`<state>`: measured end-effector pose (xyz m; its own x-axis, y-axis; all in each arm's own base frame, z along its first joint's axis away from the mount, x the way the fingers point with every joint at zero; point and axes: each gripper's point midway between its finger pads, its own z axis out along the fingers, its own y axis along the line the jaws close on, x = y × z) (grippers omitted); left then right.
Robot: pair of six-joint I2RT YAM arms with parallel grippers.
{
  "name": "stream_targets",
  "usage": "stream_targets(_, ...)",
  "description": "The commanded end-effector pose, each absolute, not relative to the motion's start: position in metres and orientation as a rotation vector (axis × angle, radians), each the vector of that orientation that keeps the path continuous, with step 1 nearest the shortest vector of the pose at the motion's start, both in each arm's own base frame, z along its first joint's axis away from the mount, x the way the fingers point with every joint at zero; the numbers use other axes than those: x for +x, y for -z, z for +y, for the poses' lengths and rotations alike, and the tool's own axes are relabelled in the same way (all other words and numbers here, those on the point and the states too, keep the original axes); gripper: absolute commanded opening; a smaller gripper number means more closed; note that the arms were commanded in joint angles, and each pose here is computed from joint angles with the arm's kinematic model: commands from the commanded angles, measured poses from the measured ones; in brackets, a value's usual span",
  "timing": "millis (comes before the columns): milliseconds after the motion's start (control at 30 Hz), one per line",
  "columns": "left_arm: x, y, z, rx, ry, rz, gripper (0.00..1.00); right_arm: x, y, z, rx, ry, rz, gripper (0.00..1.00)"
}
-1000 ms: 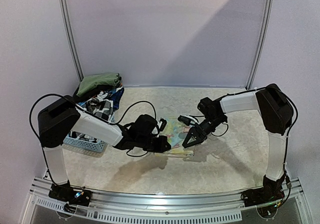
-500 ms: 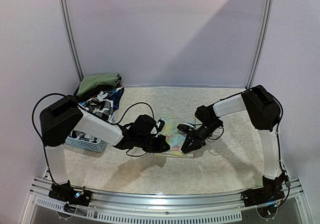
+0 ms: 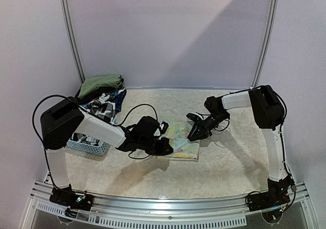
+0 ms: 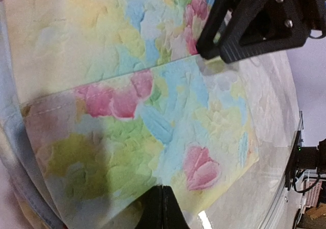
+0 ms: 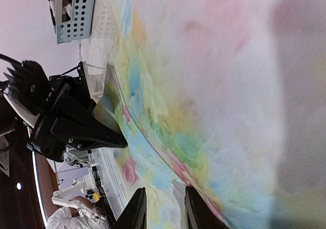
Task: Fold and stack the mixed laundry pile
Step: Smooth out the square-folded skirt at the center of the board.
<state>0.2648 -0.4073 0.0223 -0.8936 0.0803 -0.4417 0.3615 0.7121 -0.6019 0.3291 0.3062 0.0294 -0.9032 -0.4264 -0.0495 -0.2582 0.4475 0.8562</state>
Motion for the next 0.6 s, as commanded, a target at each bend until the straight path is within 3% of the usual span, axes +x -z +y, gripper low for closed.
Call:
stream_targets(0,0.267,-0.009,-0.399,0.342,0.961,2.580,0.00,0.378,-0.013,0.288,0.537,1.339,-2.710,0.27)
stream_targets(167,0.269,-0.013,-0.399,0.345,0.959,2.569,0.00,0.408,-0.007,0.272,0.415,1.334,-2.761,0.28)
stream_targets(333,0.274,-0.030,-0.404,0.364,0.955,2.529,0.00,0.422,-0.031,0.269,0.512,1.347,-2.802,0.31)
stream_targets(433,0.279,-0.065,-0.409,0.407,0.931,2.442,0.10,0.446,-0.069,0.261,0.693,1.384,-2.893,0.36)
stream_targets(567,0.273,-0.137,-0.407,0.481,0.780,2.268,0.27,0.465,-0.121,0.253,0.915,1.380,-3.017,0.53)
